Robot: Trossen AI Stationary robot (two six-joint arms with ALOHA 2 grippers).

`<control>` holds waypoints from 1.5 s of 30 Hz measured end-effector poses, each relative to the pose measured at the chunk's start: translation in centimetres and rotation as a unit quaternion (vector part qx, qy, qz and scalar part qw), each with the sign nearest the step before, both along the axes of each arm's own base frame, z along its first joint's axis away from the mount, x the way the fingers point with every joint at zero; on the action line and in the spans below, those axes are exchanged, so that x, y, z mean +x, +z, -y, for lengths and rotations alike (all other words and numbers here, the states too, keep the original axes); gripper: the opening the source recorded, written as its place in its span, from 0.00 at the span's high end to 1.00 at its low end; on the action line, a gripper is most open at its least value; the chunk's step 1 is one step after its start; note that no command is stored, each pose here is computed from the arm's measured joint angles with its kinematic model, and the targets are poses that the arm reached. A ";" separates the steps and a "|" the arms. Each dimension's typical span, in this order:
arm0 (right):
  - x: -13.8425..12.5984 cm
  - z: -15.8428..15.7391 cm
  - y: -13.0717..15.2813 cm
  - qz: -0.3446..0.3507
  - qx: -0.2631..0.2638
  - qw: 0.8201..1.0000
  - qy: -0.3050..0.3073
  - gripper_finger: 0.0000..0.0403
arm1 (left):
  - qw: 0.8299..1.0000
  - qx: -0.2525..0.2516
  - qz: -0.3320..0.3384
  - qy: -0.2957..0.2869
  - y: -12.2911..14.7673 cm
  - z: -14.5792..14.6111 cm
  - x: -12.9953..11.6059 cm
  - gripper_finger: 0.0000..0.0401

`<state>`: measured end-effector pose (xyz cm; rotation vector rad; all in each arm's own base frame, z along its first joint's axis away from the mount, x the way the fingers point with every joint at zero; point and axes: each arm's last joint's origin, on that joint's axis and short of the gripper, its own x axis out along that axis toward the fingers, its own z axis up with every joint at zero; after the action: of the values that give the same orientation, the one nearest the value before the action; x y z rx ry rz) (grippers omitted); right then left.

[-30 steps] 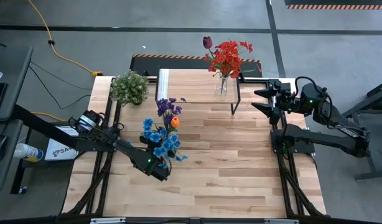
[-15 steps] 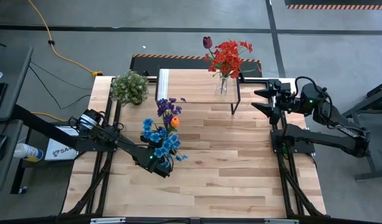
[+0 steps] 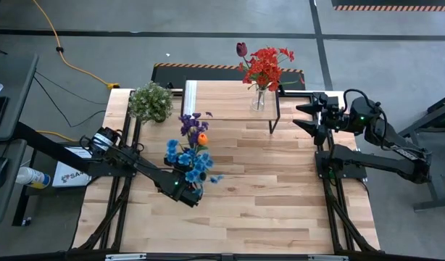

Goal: Pick and place flowers into a vace then onto a shelf
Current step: Put the transparent flower vase on the shelf

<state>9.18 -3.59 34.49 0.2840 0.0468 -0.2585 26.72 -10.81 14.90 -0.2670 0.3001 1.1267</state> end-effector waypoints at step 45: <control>0.0 0.0 0.0 0.001 0.004 1.000 -0.004 0.25 | 0.997 0.031 0.057 0.042 25.1 -14.0 1.9 0.48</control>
<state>9.19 -3.62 34.49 0.2925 0.0443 -0.2660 28.59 3.16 40.04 -0.2906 0.1535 1.1958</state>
